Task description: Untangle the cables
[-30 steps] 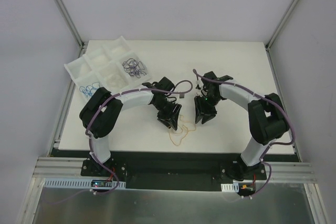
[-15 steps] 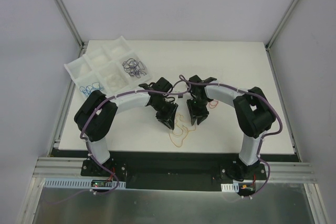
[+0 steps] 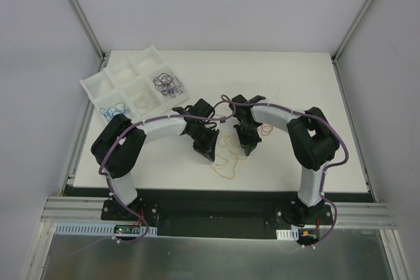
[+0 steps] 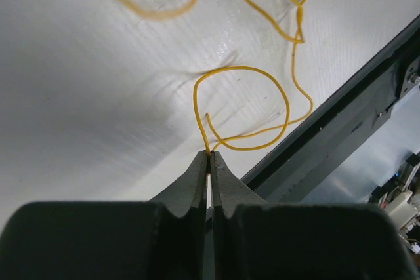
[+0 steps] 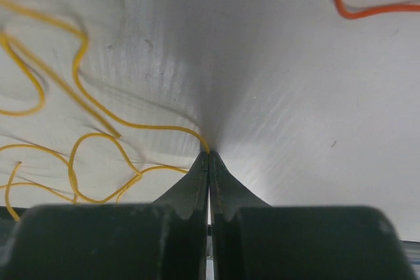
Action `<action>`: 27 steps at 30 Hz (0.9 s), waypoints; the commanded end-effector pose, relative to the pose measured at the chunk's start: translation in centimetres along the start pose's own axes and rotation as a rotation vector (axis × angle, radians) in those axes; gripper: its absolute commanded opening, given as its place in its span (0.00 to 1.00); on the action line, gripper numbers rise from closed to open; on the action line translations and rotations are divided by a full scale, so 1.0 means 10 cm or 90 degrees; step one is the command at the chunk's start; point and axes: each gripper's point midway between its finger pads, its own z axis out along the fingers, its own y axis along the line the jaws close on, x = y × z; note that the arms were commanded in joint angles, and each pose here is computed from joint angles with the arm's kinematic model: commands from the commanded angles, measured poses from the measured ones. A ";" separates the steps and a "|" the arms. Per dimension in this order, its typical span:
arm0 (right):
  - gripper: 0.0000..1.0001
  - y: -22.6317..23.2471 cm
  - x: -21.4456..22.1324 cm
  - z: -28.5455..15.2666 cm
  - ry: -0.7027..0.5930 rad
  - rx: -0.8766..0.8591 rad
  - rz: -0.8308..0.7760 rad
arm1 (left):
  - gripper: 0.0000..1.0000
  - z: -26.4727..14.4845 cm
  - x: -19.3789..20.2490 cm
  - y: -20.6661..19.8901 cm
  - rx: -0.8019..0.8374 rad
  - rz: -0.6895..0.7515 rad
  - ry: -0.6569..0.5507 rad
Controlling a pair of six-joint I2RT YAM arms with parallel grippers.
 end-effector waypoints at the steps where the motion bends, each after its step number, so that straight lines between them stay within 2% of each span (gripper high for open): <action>1: 0.00 -0.25 -0.06 -0.20 -0.061 0.074 0.032 | 0.00 -0.18 -0.04 0.11 -0.076 -0.002 -0.058; 4: 0.01 -0.47 -0.01 -0.30 -0.092 0.098 0.069 | 0.00 -0.47 -0.05 0.45 -0.227 -0.044 -0.138; 7: 0.00 -0.60 0.03 -0.39 -0.118 0.091 0.099 | 0.00 -0.94 0.05 0.85 -0.404 -0.117 -0.225; 12: 0.00 -0.58 0.04 -0.43 -0.132 0.062 0.080 | 0.00 -1.54 0.34 1.20 -0.567 -0.220 -0.327; 21: 0.00 -0.35 -0.01 -0.46 -0.160 0.008 0.033 | 0.00 -2.29 0.74 1.41 -0.724 -0.367 -0.470; 24: 0.00 -0.20 0.01 -0.47 -0.160 -0.042 0.004 | 0.00 -2.48 0.85 1.49 -0.762 -0.423 -0.487; 26: 0.00 0.00 0.01 -0.49 -0.158 -0.098 -0.035 | 0.00 -2.52 0.75 1.47 -0.752 -0.408 -0.497; 27: 0.00 0.12 0.01 -0.52 -0.160 -0.130 -0.058 | 0.00 -2.47 0.61 1.44 -0.726 -0.365 -0.491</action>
